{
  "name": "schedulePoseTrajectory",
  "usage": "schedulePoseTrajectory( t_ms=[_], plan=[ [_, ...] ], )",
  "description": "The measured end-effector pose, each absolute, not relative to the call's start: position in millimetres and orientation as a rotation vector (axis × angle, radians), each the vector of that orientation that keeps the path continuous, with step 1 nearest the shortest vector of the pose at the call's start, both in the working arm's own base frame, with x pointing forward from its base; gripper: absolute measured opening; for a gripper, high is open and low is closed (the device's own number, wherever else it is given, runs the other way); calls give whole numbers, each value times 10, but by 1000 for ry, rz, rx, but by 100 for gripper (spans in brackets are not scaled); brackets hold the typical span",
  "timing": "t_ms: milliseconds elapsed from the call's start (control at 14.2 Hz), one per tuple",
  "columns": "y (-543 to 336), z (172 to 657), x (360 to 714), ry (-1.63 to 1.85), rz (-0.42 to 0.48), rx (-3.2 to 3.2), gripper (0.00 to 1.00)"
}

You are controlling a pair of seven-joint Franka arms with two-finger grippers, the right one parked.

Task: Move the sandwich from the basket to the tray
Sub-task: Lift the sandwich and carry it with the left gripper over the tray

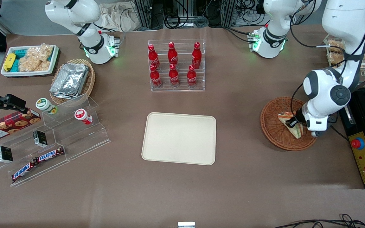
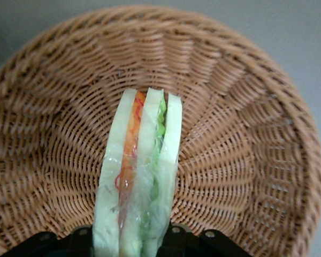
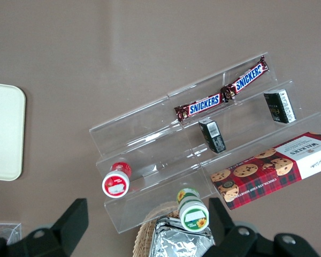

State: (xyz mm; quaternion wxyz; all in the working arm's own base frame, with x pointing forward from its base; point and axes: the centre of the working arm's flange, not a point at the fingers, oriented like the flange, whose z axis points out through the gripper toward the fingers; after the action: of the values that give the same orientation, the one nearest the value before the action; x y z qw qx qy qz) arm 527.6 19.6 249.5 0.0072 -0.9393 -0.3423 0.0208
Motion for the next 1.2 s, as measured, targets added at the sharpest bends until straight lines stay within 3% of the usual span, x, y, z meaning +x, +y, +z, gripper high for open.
schedulePoseTrajectory(
  t_ms=[212,353,494,847,1200],
  plan=[
    [107,3258,5395,-1018,113,-2959,32],
    [-138,3830,5473,-955,147,-2978,20],
    [-530,4177,5505,-907,158,-2992,20],
    [-1950,4276,5349,-649,97,-3100,20],
    [-3219,3765,5152,-288,-61,-3265,20]
  ],
)
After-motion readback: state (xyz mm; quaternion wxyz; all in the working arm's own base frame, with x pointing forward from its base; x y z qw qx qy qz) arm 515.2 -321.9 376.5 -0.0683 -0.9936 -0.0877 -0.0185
